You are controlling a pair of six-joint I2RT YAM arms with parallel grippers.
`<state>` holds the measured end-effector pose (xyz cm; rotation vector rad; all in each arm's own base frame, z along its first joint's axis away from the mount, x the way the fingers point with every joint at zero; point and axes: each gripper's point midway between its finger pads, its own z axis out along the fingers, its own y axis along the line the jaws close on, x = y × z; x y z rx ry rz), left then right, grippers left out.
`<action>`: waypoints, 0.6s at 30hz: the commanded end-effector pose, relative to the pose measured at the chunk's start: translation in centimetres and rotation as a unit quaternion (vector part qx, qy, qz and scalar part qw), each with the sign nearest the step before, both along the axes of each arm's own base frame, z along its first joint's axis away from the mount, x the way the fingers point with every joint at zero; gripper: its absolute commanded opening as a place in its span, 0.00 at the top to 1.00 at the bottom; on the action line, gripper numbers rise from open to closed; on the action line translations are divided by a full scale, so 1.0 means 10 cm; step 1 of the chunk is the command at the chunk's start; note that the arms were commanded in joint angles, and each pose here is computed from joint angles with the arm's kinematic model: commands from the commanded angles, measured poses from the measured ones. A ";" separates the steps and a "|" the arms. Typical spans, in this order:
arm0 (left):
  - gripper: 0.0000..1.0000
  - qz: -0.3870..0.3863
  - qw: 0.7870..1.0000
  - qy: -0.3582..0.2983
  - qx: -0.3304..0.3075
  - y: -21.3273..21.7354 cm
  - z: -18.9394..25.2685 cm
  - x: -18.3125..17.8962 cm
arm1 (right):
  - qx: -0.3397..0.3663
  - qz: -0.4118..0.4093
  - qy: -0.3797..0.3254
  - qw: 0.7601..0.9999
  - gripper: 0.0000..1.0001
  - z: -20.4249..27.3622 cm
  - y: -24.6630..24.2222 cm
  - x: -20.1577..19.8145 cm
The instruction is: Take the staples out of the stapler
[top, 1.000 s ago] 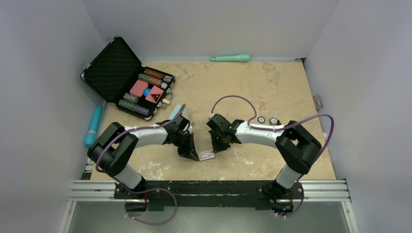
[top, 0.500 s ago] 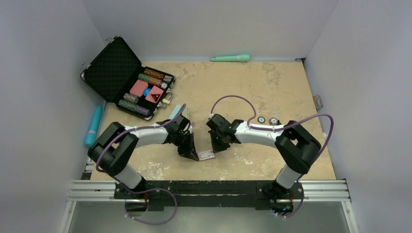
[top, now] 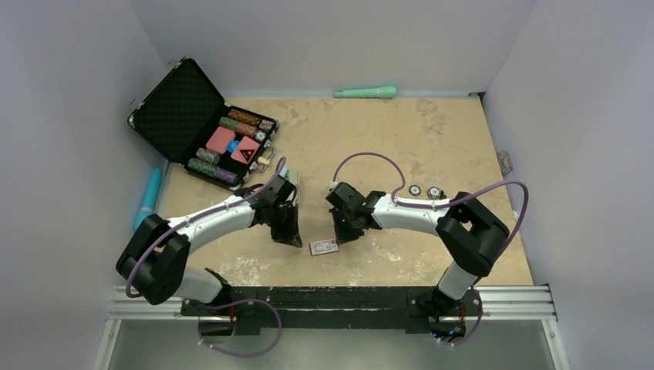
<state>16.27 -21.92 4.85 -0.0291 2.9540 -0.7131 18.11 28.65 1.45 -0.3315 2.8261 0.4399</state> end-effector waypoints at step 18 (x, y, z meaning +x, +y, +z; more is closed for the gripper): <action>1.00 -0.029 0.999 0.033 0.007 -0.28 -0.32 0.23 | -0.011 0.008 0.019 1.000 1.00 -0.07 0.07 -0.02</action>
